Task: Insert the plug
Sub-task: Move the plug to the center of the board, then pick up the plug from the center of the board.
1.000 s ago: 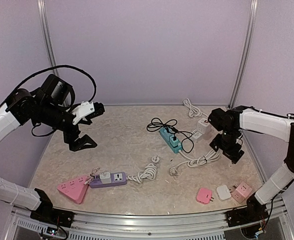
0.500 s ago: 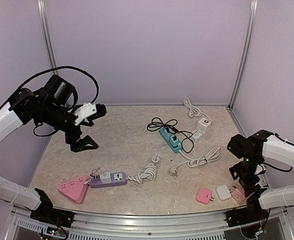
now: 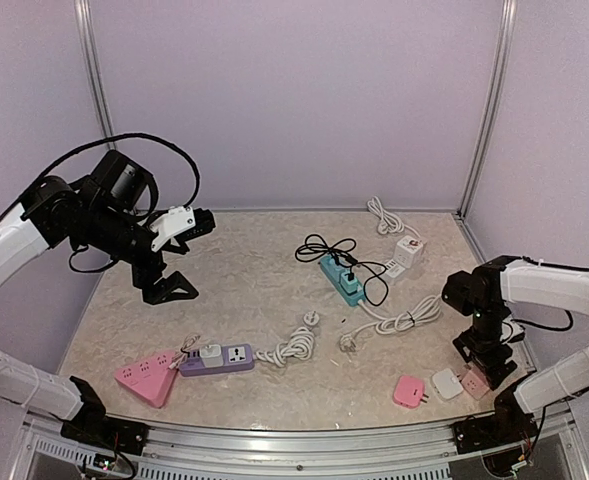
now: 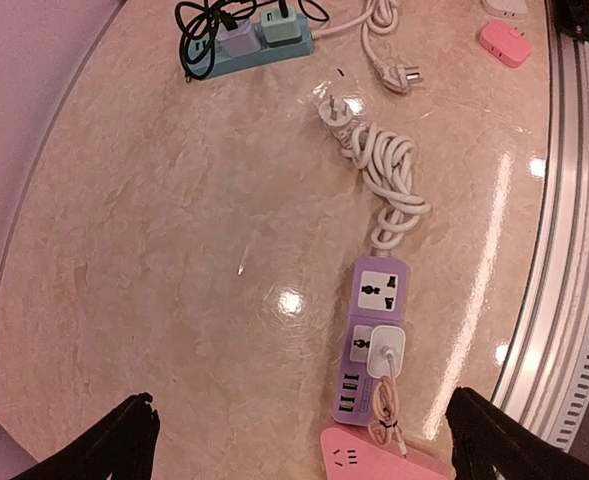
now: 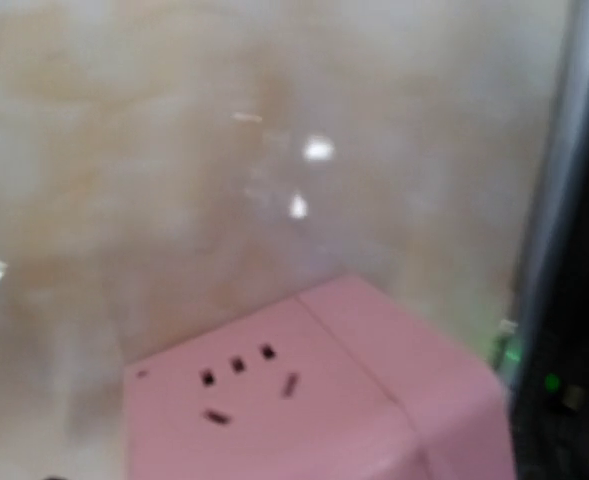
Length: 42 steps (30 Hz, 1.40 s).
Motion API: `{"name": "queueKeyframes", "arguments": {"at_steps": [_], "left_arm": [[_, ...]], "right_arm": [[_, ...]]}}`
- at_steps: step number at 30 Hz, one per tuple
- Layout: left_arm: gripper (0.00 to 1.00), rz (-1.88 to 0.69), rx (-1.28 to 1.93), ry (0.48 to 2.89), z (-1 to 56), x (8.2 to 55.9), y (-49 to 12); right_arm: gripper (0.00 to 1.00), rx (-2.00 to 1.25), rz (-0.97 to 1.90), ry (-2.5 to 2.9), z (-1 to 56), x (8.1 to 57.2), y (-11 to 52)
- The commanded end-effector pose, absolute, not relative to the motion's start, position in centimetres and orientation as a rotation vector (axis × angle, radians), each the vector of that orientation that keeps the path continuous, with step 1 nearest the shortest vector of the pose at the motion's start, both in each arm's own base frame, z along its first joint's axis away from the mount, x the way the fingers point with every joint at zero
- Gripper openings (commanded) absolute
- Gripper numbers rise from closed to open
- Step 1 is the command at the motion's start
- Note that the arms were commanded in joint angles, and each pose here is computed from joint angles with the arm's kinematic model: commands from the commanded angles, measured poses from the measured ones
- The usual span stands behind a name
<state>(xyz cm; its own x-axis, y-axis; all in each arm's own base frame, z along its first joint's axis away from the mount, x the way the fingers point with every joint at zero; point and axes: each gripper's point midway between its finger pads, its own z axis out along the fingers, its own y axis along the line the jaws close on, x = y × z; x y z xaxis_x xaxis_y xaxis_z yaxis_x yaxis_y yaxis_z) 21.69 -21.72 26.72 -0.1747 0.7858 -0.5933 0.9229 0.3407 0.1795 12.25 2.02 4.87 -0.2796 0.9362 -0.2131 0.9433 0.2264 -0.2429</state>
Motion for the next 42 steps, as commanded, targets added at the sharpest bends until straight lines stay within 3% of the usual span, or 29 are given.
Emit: {"name": "queueKeyframes", "arguments": {"at_steps": [1, 10, 19, 26, 30, 34, 37, 42], "left_arm": [[0.99, -0.302, 1.512, 2.023, 26.3, 21.7, -21.7], [0.99, -0.299, 1.519, 2.049, 25.8, 22.2, -21.8], [0.99, -0.303, 1.529, 2.056, 25.5, 22.3, -21.9], [0.99, -0.298, 1.529, 2.052, 25.5, 22.2, -21.6], [0.99, -0.307, 1.517, 2.049, 25.7, 22.1, -21.2], [0.99, -0.319, 1.523, 2.040, 25.9, 22.0, -21.3], [0.99, -0.324, 1.524, 2.035, 26.1, 21.9, -21.3], [0.99, -0.322, 1.523, 2.026, 26.2, 21.7, -21.1]], "right_arm": [[0.96, 1.634, -0.324, 2.493, 4.8, 18.2, 3.2], [0.94, 1.264, -0.258, 2.595, 7.2, 24.3, 5.8], [0.96, 1.059, -0.460, 2.658, 8.6, 21.6, 2.9], [1.00, 0.508, -0.201, 2.613, 12.9, 25.6, 4.7], [1.00, 0.331, -0.167, 2.670, 13.0, 24.9, 5.0], [1.00, -0.008, 0.061, 2.804, 11.4, 23.6, 8.7], [1.00, 0.000, -0.119, 2.846, 11.4, 23.2, 6.5], [0.99, -0.031, -0.147, 2.874, 11.8, 24.4, 6.7]]}}
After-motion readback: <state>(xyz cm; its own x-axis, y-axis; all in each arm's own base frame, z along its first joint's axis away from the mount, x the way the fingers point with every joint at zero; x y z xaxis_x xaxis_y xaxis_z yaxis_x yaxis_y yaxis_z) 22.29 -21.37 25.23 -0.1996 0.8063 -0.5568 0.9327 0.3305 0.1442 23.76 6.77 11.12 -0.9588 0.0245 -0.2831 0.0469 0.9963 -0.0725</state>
